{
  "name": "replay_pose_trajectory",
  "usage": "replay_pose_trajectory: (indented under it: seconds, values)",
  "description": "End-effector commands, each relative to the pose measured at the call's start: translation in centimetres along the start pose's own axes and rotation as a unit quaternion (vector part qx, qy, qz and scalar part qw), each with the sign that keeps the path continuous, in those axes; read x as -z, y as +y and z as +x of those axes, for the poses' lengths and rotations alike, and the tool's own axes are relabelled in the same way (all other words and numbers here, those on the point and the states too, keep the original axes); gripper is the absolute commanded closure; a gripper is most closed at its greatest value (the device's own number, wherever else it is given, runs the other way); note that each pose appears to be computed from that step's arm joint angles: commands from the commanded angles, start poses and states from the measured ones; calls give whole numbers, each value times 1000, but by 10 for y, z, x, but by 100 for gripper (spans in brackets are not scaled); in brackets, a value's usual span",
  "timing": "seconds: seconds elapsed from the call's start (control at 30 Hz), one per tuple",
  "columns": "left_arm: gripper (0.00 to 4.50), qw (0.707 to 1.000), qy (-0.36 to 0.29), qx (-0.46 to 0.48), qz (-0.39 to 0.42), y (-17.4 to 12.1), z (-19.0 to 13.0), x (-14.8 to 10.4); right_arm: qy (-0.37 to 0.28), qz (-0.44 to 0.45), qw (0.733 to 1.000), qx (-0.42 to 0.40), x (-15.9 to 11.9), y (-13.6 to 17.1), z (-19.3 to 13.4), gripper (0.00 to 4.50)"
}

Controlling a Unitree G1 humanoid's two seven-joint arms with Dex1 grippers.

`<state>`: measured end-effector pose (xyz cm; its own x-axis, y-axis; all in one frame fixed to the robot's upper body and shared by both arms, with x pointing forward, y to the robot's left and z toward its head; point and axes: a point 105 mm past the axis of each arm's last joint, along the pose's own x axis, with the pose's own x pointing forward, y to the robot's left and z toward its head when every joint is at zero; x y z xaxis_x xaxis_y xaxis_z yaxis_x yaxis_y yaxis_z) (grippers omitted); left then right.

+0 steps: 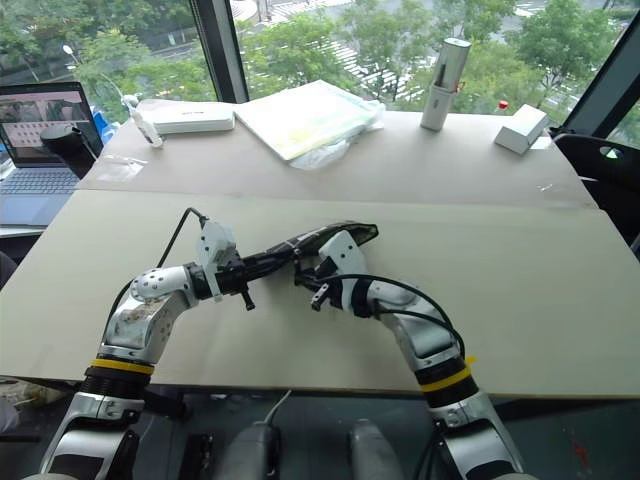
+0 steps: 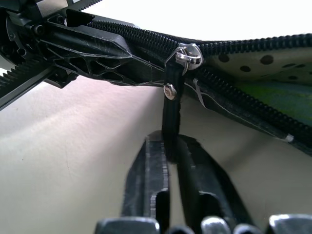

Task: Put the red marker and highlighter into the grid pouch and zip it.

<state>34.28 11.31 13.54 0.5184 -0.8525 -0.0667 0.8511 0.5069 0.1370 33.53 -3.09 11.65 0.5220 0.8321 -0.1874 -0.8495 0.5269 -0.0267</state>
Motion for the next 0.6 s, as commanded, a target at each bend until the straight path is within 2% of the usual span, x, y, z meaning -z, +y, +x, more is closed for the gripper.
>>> replay_pose_trajectory:
  seconds: [0.03, 0.23, 0.5, 0.6]
  values:
    - [450, 1000, -16, 6, 17, -2, 3, -11, -31, -12, 999, 8, -15, -2, -5, 440]
    - [450, 1000, -16, 9, 16, -4, 3, -11, -32, -12, 999, 12, -15, -3, -5, 440]
    - [450, 1000, -14, 9, 15, -4, 2, -10, -12, 2, 998, 61, -5, -31, -31, 440]
    - [450, 1000, -13, 8, 14, -3, 1, -9, -13, 6, 999, 51, -4, -26, -33, 440]
